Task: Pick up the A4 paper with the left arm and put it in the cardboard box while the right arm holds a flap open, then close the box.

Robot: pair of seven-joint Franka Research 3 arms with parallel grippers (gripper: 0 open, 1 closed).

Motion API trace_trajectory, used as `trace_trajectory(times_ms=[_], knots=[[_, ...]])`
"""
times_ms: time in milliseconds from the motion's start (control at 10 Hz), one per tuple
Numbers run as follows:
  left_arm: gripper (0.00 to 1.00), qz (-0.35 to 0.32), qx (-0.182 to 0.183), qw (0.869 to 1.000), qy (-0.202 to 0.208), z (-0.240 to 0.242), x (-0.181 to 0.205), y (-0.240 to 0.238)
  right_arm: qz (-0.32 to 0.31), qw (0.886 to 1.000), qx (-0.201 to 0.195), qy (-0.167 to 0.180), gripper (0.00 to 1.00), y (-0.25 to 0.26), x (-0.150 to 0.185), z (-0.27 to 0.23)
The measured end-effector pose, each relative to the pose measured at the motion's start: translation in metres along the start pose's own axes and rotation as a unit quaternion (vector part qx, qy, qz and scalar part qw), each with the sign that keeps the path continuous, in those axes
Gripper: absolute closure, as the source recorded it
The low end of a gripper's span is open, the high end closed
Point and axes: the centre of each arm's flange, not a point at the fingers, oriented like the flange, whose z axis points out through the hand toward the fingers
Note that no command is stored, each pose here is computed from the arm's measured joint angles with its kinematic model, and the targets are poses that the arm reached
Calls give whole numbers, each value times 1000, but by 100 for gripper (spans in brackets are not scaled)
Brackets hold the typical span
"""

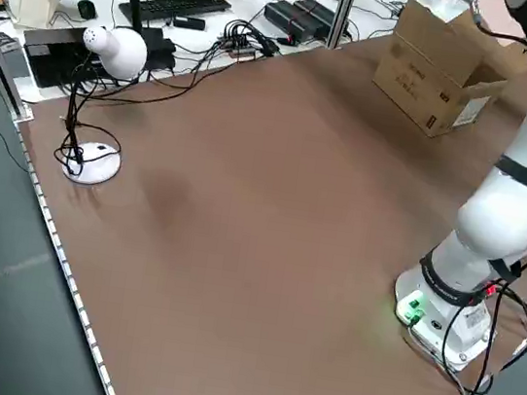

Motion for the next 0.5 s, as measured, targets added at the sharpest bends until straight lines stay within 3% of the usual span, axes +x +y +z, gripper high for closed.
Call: trace_trajectory(times_ms=[300, 500], knots=[[70, 9, -4, 999, -32, 38, -26, -3, -94, 996, 0, -9, 0, 9, 2, 5], [70, 11, -9, 999, -50, 61, -34, -2, -116, 993, 1, -15, 0, 13, 3, 10]])
